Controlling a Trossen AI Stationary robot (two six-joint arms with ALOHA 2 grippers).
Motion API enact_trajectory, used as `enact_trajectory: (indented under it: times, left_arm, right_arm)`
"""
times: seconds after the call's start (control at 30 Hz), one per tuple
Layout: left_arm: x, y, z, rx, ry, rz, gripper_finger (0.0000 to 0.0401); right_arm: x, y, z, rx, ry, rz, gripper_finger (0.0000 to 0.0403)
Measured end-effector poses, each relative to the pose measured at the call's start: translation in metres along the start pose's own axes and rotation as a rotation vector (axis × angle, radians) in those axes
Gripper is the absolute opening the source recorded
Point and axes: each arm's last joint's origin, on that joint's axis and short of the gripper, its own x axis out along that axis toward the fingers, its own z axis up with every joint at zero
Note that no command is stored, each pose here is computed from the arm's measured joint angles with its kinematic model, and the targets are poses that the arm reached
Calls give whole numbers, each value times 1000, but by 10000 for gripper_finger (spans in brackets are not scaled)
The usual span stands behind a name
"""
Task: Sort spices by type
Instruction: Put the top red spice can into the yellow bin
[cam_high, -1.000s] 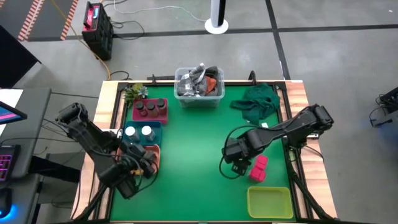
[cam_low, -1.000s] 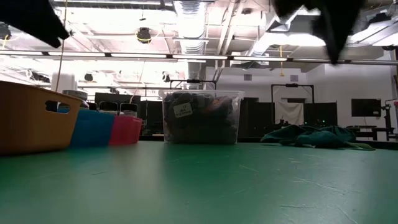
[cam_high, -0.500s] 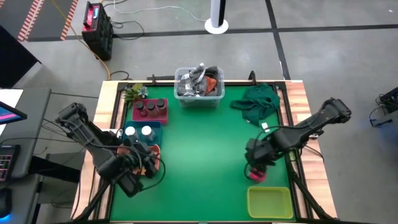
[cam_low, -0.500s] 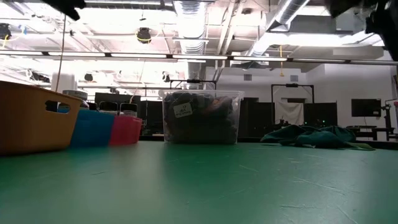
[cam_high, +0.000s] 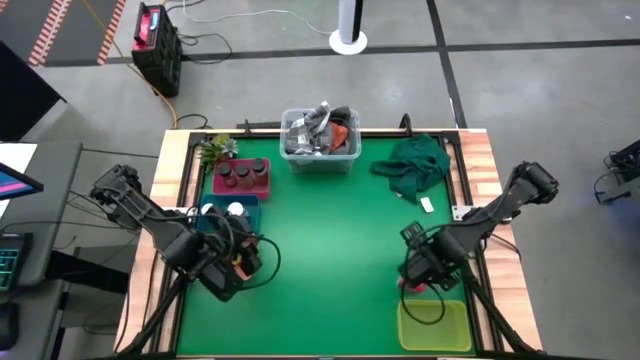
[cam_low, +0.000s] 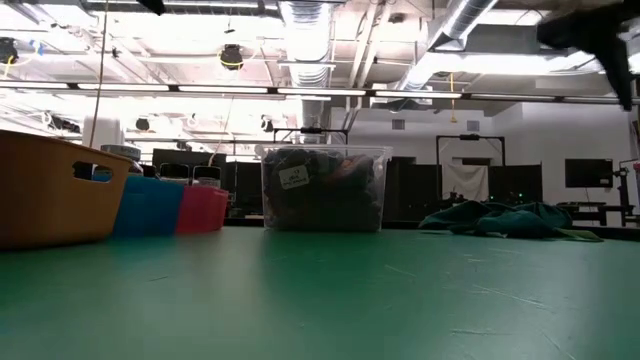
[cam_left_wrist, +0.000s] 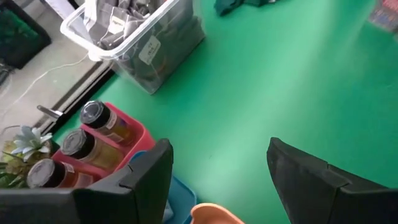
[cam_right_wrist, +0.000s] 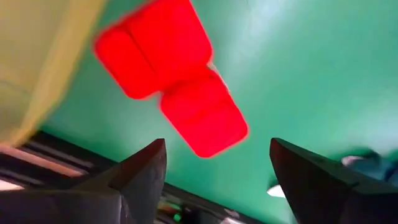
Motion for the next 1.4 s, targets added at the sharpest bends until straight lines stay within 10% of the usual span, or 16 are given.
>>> enact_trajectory:
  times: [0.5, 1.4]
  left_arm:
    - [-8, 2, 10, -34, -8, -25, 249]
    - [0, 6, 15, -35, 39, -3, 249]
  right_arm:
    - [37, -7, -8, -49, 164, 132, 395]
    - [57, 2, -6, -309, 125, -3, 383]
